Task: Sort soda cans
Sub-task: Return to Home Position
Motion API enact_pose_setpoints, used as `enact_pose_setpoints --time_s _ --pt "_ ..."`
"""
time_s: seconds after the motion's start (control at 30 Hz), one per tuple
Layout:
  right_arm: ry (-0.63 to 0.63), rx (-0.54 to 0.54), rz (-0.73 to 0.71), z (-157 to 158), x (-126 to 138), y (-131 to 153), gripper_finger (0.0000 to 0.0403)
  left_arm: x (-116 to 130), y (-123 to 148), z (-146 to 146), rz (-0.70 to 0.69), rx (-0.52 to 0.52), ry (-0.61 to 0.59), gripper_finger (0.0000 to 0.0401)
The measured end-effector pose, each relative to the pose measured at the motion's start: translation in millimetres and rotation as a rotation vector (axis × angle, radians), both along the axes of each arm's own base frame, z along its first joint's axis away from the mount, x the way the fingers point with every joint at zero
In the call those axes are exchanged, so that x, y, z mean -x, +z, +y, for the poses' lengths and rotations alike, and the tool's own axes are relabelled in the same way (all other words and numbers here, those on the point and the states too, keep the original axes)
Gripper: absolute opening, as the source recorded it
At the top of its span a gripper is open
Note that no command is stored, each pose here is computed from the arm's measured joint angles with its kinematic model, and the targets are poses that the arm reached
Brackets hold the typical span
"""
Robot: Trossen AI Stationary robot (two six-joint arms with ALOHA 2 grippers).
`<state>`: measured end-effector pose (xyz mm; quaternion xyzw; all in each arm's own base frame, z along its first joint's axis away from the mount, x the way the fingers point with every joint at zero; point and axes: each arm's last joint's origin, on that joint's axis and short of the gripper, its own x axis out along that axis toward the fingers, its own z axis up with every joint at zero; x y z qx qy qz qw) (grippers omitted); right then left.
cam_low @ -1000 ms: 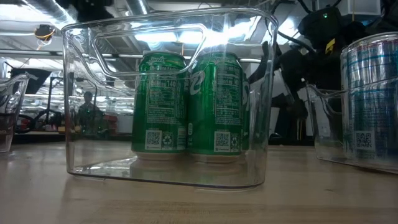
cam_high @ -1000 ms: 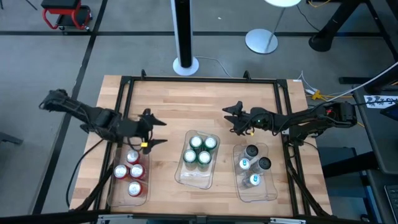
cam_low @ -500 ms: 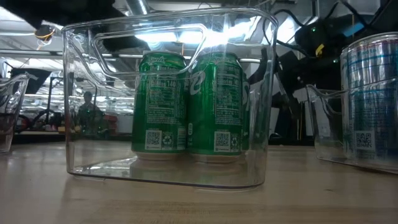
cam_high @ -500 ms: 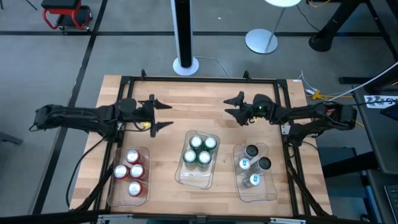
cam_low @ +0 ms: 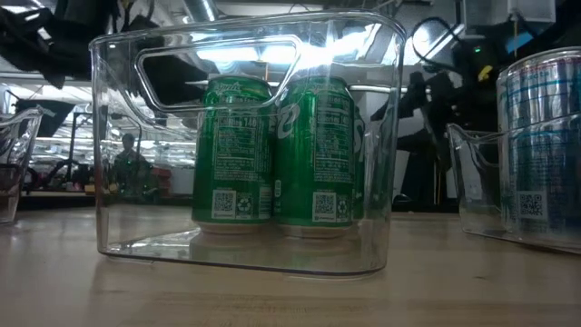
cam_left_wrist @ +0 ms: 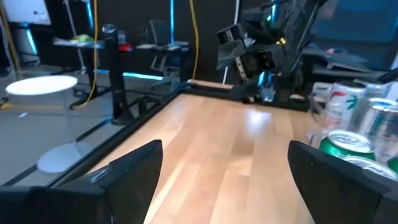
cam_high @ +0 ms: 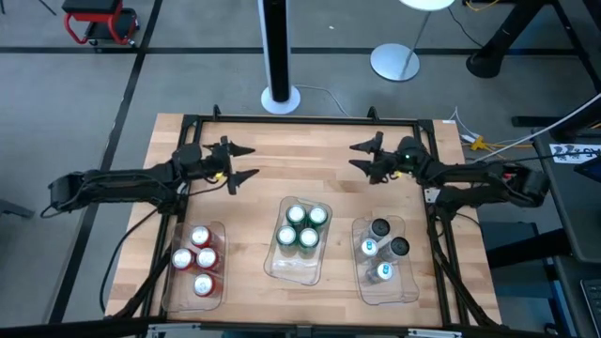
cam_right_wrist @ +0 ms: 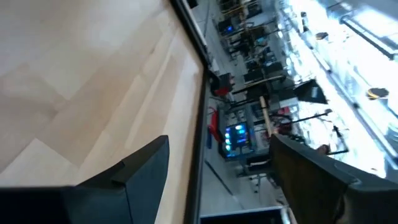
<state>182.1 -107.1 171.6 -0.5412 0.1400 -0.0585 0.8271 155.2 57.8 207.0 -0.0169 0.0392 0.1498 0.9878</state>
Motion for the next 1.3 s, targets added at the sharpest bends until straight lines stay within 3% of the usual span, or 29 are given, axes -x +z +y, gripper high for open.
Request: enact_pose_setpoints --time_s 0.5,0.7,0.97,1.3 --pt "-0.020 0.044 -0.120 29 47 -6 0.0278 15 -33 -3 -0.063 0.014 -0.004 0.0333" --pt "0.059 0.020 -0.150 37 55 -6 0.0278 20 -42 -5 -0.106 0.017 -0.005 0.0333" --pt "-0.176 0.004 -0.126 36 65 -10 0.0278 21 -43 -6 -0.110 0.015 -0.006 0.0333" --pt "-0.085 0.024 -0.127 51 67 -8 0.0278 21 -42 -6 -0.111 0.010 -0.008 0.0333"
